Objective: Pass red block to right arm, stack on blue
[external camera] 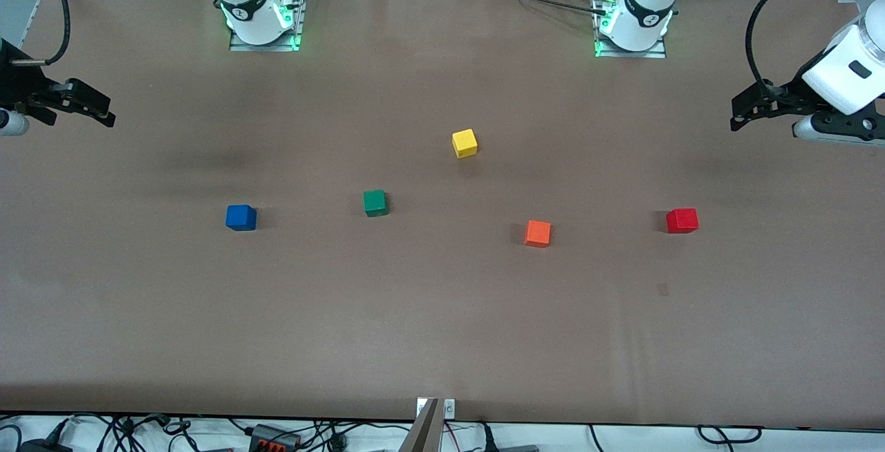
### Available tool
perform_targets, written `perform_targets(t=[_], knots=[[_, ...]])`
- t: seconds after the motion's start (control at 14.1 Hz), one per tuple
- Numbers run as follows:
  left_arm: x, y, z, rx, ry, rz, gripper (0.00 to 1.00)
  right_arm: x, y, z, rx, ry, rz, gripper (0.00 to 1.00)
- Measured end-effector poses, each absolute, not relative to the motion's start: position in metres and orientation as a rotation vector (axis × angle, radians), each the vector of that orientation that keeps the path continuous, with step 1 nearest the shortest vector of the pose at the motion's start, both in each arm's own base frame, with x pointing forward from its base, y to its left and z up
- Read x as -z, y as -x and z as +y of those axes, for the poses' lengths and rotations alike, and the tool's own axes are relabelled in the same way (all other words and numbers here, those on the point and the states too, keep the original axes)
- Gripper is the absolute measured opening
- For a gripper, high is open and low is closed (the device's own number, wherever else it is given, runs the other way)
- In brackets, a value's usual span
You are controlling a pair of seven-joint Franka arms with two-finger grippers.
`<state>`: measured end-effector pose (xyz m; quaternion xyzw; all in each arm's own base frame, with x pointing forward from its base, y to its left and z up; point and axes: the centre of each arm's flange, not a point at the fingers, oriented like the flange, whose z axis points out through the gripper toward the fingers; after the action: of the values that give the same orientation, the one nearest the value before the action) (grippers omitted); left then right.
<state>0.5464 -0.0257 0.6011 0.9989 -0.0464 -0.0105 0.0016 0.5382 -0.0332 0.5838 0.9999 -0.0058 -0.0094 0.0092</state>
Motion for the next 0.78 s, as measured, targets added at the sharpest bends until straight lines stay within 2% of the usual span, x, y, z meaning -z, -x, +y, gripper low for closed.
perform_targets(t=[0.78], knots=[[-0.599,-0.552,-0.025,0.081,-3.133,-0.143,1.0,-0.571,-0.542,-0.034,0.065,-3.122,-0.021,1.0]])
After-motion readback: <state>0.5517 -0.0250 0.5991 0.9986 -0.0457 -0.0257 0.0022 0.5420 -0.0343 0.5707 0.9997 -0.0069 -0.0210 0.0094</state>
